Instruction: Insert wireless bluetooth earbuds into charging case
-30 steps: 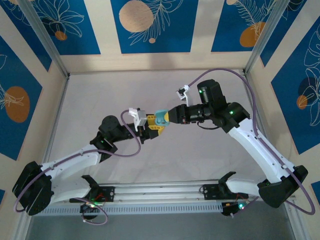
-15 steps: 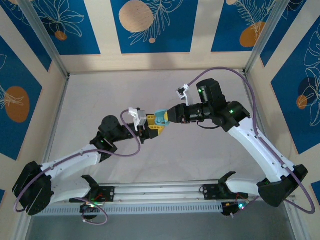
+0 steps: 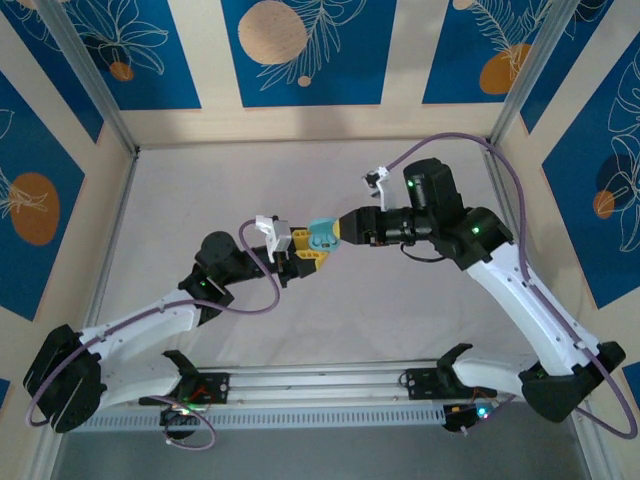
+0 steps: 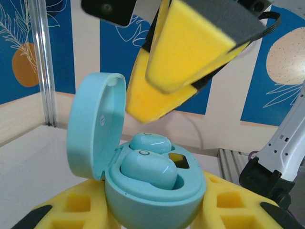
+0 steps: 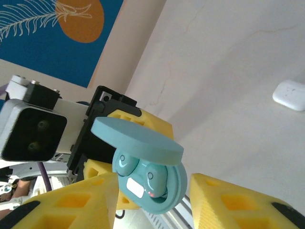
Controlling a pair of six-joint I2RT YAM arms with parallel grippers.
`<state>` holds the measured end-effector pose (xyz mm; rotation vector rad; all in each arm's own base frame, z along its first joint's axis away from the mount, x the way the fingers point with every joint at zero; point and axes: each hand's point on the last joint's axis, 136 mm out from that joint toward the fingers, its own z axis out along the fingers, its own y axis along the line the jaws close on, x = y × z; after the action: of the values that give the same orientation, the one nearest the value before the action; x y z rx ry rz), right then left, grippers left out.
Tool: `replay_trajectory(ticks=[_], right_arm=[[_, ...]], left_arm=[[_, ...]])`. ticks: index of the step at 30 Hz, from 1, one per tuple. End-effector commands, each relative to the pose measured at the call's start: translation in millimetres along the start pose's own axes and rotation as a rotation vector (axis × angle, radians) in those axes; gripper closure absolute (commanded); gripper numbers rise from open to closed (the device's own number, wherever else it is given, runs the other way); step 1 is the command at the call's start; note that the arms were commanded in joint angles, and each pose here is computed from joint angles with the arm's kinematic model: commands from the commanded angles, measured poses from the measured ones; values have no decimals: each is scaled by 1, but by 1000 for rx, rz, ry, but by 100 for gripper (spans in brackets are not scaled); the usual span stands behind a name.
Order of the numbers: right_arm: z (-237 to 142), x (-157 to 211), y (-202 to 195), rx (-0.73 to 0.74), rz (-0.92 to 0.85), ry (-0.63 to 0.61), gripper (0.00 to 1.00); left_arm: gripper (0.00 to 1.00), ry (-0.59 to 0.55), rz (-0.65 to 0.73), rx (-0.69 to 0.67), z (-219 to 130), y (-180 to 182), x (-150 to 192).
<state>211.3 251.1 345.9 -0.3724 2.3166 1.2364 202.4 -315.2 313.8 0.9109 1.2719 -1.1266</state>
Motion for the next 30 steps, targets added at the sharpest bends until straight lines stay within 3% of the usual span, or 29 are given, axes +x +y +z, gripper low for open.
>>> replay_trajectory(ticks=[1,7,15,25,30], right_arm=[[-18,-17,5,12,0,-120,54],[-16,-41,-1,51,73,-189,51],[16,-45,-9,79,125,-69,49],[27,-1,3,-10,97,142,48],[22,10,6,-72,122,126,47]], left_arm=[[67,-52,53,20,0,-8,-21],[67,-42,55,18,0,-8,-18],[66,-48,64,19,-2,-9,-23],[66,-67,77,-16,-3,-5,-30],[66,-74,80,-17,-2,-4,-32]])
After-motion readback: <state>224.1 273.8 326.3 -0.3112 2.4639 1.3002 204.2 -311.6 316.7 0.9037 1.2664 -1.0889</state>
